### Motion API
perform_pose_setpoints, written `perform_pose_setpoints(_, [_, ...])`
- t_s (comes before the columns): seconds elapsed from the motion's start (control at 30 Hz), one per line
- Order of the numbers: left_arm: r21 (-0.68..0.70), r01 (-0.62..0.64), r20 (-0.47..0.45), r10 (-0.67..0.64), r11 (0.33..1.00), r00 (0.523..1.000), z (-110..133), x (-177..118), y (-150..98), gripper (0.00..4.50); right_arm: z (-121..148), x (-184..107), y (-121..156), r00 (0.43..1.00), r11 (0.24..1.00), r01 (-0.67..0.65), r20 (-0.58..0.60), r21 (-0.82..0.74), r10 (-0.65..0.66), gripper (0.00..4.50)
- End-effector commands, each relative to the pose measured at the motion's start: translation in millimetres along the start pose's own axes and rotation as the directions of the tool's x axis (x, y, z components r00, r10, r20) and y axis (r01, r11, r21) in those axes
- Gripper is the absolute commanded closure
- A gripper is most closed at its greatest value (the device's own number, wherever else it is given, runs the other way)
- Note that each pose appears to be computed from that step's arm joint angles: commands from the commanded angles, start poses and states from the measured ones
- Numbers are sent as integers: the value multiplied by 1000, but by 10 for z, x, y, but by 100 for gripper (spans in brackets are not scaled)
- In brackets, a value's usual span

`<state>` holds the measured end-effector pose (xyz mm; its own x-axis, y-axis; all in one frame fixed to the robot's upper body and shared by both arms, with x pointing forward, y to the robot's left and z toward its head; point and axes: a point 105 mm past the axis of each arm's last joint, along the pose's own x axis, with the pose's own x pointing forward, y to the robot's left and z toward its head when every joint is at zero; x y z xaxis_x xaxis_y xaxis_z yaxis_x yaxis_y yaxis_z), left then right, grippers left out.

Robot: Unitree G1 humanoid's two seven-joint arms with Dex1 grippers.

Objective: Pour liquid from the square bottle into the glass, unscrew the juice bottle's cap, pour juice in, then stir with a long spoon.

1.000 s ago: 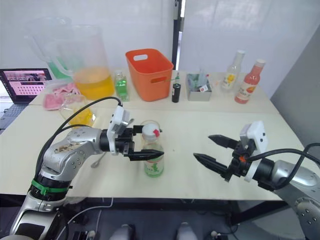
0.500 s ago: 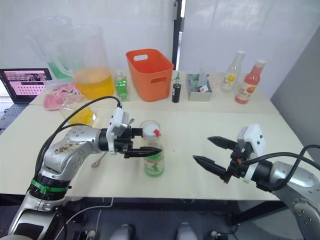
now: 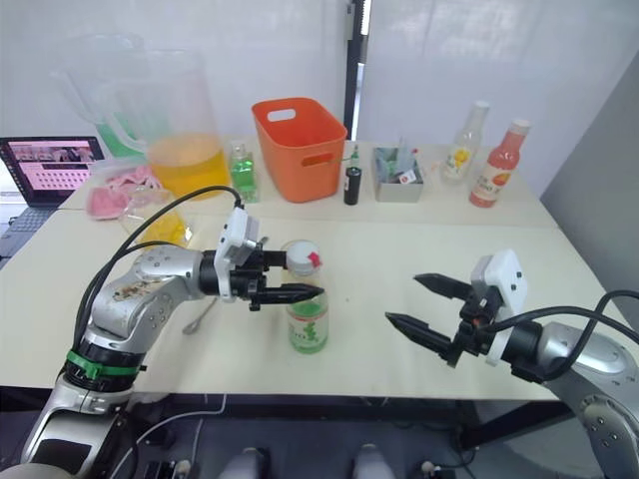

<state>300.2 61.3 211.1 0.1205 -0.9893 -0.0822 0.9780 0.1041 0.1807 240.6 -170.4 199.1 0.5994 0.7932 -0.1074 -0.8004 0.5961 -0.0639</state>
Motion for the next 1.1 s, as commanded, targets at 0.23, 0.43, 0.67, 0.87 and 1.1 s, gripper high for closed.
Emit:
perform_pose_setpoints(0.23, [58,16,13,-17,998,1000,123,6,-10,292,71,24,46,999,999,-30,28,-34,31,0])
perform_pose_setpoints(0.43, [67,20,7,-20,998,1000,123,6,-22,303,259,153,184,990,992,-116,81,-42,119,0])
perform_pose_setpoints(0.67, [72,23,-4,-22,997,1000,97,5,-34,303,635,429,319,967,978,-190,154,-89,203,0])
perform_pose_setpoints(0.87, [53,15,15,-16,998,1000,105,11,-29,303,770,720,417,965,971,-216,128,-107,228,0])
perform_pose_setpoints(1.1, [64,4,2,-4,998,1000,76,4,-36,303,759,957,393,979,983,-162,112,-88,172,0])
